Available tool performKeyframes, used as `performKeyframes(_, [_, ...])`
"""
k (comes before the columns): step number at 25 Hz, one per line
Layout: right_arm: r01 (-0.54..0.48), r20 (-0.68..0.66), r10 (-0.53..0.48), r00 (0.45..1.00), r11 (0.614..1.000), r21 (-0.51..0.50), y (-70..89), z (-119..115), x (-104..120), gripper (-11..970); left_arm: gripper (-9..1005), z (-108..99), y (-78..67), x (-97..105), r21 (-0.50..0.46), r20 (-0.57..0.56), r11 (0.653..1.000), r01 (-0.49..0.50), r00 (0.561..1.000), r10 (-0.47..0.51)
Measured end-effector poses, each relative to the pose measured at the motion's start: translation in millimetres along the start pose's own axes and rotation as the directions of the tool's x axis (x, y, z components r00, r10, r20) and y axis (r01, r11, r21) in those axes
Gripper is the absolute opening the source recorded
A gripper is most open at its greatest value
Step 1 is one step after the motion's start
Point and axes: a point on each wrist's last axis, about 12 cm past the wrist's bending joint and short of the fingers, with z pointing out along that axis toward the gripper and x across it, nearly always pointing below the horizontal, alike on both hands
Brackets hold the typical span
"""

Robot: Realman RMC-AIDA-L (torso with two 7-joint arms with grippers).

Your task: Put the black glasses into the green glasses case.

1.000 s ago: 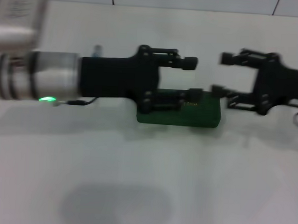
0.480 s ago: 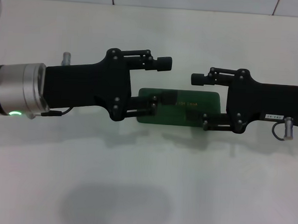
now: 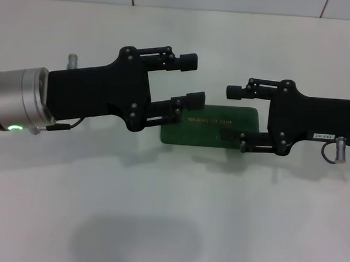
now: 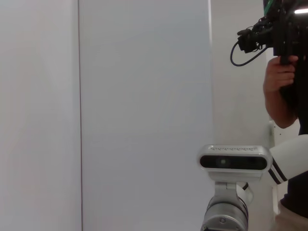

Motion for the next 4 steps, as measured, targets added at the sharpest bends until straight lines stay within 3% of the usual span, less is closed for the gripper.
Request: performKeyframes(4, [0.007,-0.003,-0.007,1.000,1.000,-0.001,-1.5,0.9,-1.0,716,601,1.5,-0.8,0.5,0.001,0.005,1.000,-0.008,1.000,0.008])
